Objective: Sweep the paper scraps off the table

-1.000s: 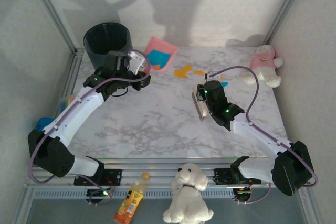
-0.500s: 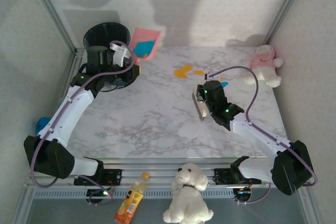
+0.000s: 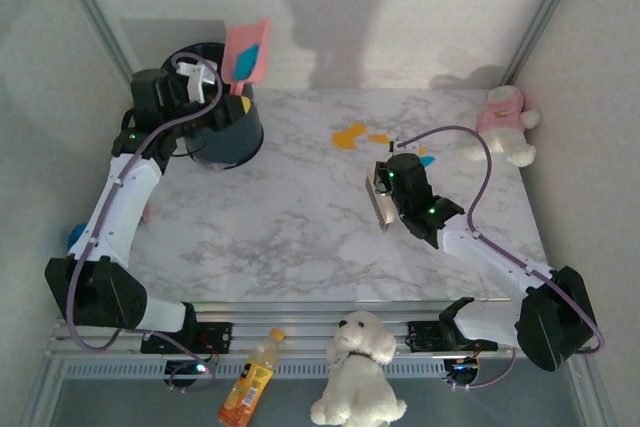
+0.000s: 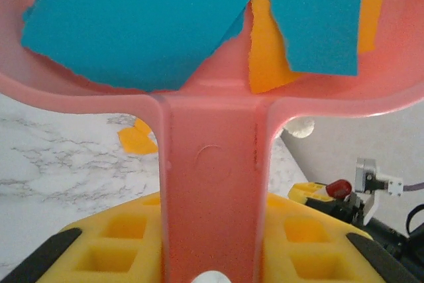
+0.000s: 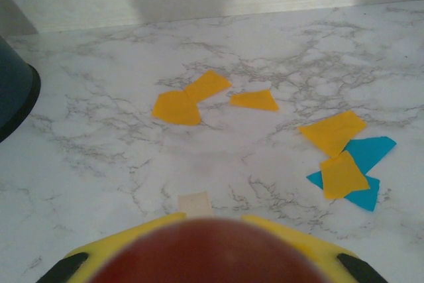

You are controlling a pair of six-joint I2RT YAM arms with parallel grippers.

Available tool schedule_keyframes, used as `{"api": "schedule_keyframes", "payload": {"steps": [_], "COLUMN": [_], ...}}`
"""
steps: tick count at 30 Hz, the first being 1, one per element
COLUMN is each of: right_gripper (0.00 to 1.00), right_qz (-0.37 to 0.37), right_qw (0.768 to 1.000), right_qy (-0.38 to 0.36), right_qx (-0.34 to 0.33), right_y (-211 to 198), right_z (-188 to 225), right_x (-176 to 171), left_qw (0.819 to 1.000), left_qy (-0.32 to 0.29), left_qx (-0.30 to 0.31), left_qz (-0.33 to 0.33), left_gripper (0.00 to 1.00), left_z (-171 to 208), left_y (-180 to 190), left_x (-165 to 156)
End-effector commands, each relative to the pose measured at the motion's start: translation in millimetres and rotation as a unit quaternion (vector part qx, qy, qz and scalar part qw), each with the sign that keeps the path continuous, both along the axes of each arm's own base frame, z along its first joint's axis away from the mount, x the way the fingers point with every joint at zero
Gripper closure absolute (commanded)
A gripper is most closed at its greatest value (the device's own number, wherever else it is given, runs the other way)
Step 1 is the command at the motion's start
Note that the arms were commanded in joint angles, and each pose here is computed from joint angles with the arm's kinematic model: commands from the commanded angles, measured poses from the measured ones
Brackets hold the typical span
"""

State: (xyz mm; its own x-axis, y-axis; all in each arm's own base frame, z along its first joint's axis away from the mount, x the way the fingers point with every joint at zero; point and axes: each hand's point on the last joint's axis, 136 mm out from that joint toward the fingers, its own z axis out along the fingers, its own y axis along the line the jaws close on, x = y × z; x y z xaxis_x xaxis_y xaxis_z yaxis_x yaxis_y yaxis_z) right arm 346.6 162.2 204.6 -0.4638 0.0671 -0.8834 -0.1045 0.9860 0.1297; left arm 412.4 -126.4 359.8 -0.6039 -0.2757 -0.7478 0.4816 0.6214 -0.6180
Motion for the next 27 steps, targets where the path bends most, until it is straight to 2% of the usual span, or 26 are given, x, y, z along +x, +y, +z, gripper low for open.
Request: {"api": "schedule_keyframes", "payload": {"steps": [1, 6, 14, 20, 27], "right_gripper": [1.0, 1.0, 1.0, 1.0, 1.0], "right_qz": [-0.003, -0.002, -0.001, -0.002, -0.002], "right_qw": [1.0, 1.0, 1.0, 1.0, 1.0], "right_qy": [-0.018, -0.015, -0.015, -0.015, -0.013], "right_qx": [0.025, 0.024, 0.024, 0.022, 0.02], "right_y": [3.1, 3.6, 4.5, 3.7, 3.9], "right_z": [19.3, 18.4, 20.5, 20.0, 19.5], "right_x": [6.2, 5.7, 6.5, 6.5, 6.8], "left_qw": [0.999, 0.997, 0.984, 0.977, 0.958], "left_qy": [0.004, 0.023, 0.085, 0.089, 0.096], "left_qx": [-0.049, -0.074, -0.153, -0.192, -0.268], "left_qz": [-0.014, -0.003, 0.027, 0.029, 0.03], "left_gripper": [1.0, 1.0, 1.0, 1.0, 1.0], "left_z": [20.7, 20.7, 11.0, 18.2, 28.5], "left_y": [2.7, 12.7, 33.7, 36.6, 41.4], "left_x": [8.3, 22.2, 49.3, 56.5, 63.7]}}
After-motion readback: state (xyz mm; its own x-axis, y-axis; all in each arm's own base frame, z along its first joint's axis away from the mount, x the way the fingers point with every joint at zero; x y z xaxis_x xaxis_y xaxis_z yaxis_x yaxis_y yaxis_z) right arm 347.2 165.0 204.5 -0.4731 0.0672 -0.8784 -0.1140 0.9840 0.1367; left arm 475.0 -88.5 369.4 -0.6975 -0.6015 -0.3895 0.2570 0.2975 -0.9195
